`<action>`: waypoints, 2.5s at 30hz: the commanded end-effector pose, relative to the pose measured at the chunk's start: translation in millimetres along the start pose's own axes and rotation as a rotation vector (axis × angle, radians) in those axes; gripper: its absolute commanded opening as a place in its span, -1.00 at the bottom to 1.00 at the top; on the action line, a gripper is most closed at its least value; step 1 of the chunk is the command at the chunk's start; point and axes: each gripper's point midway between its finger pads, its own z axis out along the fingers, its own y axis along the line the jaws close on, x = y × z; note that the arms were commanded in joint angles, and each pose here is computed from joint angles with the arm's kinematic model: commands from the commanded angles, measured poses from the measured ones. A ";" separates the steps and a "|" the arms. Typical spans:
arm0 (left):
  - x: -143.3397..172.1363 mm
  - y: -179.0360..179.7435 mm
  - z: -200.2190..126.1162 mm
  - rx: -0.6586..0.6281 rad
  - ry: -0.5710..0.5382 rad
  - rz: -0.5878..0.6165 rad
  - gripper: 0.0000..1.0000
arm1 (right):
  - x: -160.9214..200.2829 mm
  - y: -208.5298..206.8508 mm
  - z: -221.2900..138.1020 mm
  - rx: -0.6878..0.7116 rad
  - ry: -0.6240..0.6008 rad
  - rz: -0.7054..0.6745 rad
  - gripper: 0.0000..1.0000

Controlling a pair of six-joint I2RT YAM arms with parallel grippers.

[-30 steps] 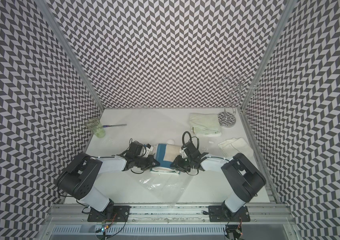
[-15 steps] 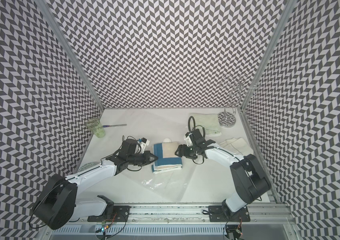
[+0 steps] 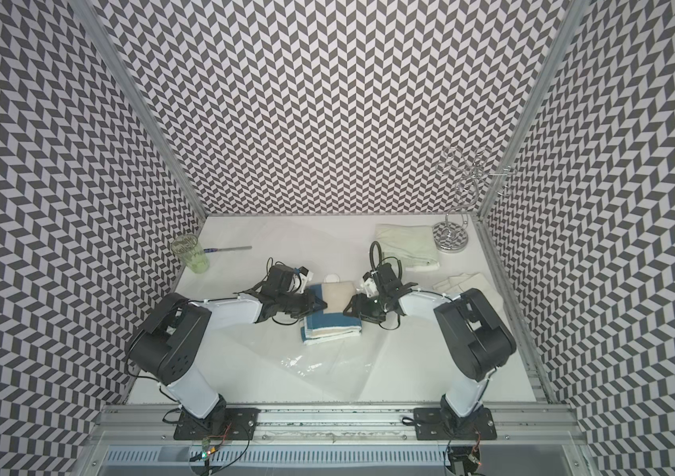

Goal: Place the folded towel into the vacuum bag
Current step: Pick up the towel from the vacuum bag.

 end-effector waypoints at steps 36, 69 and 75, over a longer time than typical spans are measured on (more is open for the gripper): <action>24.3 9.5 26.7 0.107 0.029 -0.078 -1.00 | 17.0 144.9 26.3 0.206 -0.045 -0.424 -0.82; 37.9 46.0 -34.6 0.001 -0.055 -0.094 -1.00 | 51.6 101.6 82.6 0.262 0.080 -0.481 -0.70; 26.9 44.2 -51.2 -0.016 -0.107 -0.106 -1.00 | 61.1 75.5 90.3 0.329 0.121 -0.489 0.11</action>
